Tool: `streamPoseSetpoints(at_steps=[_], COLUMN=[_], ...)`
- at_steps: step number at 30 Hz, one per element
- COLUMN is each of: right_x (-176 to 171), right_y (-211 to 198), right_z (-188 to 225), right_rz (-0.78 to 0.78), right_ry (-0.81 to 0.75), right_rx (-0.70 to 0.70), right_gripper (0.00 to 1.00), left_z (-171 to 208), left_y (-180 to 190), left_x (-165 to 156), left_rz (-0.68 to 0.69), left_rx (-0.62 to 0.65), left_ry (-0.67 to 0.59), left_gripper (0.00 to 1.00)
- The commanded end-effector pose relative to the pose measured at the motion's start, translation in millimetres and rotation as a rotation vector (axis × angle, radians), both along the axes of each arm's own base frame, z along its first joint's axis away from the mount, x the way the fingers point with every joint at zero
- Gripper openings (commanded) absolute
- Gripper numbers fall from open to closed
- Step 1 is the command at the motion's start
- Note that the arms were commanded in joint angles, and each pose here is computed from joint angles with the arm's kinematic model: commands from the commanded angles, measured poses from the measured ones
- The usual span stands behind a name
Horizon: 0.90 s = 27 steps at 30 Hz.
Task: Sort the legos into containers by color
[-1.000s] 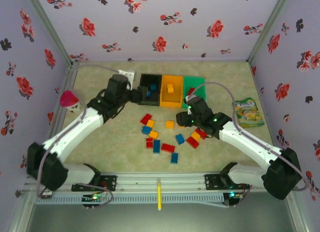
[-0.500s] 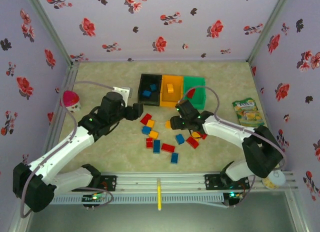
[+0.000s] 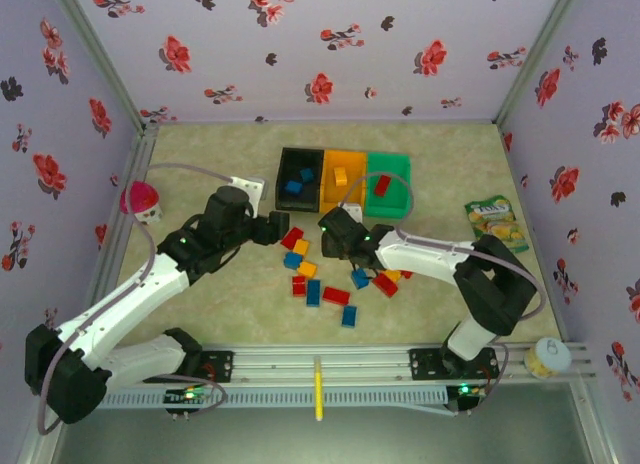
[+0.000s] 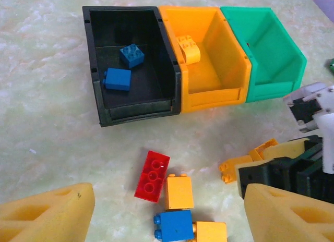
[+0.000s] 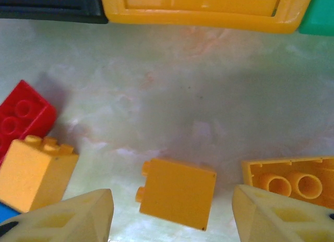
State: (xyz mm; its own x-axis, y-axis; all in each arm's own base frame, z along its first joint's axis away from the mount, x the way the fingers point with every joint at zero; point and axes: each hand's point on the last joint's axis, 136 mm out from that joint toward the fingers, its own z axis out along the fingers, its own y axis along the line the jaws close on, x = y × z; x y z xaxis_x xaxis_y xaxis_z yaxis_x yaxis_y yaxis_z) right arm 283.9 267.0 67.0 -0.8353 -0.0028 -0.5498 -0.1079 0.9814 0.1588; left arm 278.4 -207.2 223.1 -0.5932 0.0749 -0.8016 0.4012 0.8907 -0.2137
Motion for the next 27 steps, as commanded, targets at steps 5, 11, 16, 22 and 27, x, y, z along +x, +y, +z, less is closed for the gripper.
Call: streamPoseSetpoints(at_steps=[5,11,16,22,27], right_x=[11.9,14.3,14.7,14.2,13.4], right_y=[-4.3,-1.1,1.0,1.1,2.3], right_z=[-0.5,-12.4,-20.4,-26.7,-31.1], right_rz=[-0.058,-0.061,-0.061,-0.067,-0.060], right_ry=[-0.044,-0.020,-0.005,0.006,0.017], right_rx=[-0.096,-0.121,-0.132,-0.134,-0.128], right_gripper=[0.64,0.64,0.64,0.63,0.57], left_z=[12.5,9.6,9.4,9.6,9.4], left_y=[-15.1,-18.5,-17.3,-17.5,-17.0], left_x=[5.0,3.2,1.7,1.4,1.0], left_rz=[-0.055,-0.065,-0.067,-0.072,-0.073], left_rx=[0.025,0.028,0.031,0.035,0.037], left_ry=[-0.023,-0.021,-0.026,-0.028,-0.028], left_gripper=[0.76,0.76,0.76,0.76,0.76])
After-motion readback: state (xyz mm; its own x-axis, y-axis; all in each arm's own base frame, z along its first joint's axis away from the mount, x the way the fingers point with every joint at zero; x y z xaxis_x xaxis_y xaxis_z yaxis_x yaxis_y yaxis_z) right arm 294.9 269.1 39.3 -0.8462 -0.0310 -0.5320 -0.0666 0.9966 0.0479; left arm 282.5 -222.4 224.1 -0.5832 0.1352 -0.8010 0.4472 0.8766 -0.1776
